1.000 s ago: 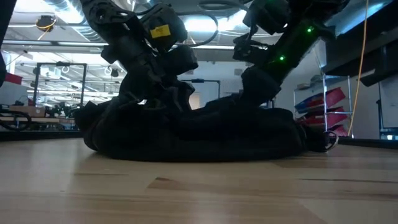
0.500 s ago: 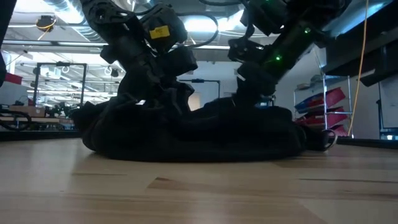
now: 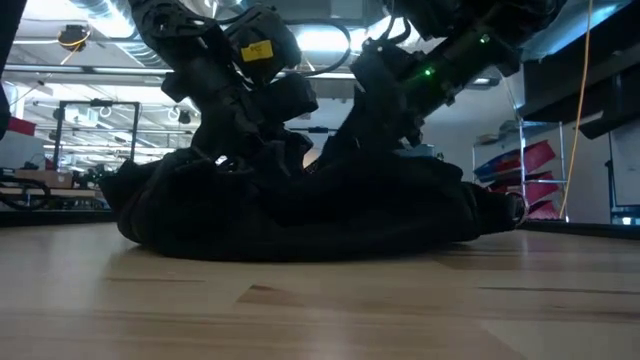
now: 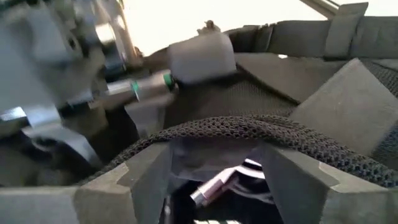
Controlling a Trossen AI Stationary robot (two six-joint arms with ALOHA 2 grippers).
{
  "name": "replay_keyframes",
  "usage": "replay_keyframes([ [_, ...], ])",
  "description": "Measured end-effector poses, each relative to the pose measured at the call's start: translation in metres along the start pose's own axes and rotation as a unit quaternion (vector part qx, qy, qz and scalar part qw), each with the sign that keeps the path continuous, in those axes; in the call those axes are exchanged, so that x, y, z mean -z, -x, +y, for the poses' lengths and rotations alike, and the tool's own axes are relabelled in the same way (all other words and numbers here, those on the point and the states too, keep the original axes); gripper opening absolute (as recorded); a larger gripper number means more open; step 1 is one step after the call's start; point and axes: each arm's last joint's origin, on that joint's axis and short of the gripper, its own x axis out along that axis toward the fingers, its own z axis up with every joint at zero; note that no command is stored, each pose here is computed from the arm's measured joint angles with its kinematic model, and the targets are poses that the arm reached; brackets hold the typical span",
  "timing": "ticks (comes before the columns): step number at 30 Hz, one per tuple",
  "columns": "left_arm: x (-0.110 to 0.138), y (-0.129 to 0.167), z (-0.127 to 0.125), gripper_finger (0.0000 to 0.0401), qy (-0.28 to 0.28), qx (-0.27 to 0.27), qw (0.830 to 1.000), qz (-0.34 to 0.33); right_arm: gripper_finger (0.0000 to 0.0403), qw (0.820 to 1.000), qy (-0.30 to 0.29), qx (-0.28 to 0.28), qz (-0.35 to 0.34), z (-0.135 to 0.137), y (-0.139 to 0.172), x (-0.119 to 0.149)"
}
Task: Unpack backpack
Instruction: Remove the pink charger cable from the black backpack
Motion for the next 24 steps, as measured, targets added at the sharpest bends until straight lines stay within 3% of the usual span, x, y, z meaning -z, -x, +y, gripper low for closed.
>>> replay_keyframes([
  [5,-0.003,0.0,0.002,0.0134,-0.012,-0.02,1.0,-0.012,0.0227,1.0,-0.005,0.002,-0.011,0.0,0.0,-0.002],
  [14,-0.004,0.0,0.002,0.0134,-0.019,-0.028,0.999,-0.017,0.0227,0.997,0.035,0.047,0.048,-0.005,-0.007,0.014],
  [24,-0.004,0.0,0.002,0.0134,-0.018,-0.028,0.999,-0.018,0.0227,0.996,0.038,0.004,0.082,-0.003,-0.008,0.019],
])
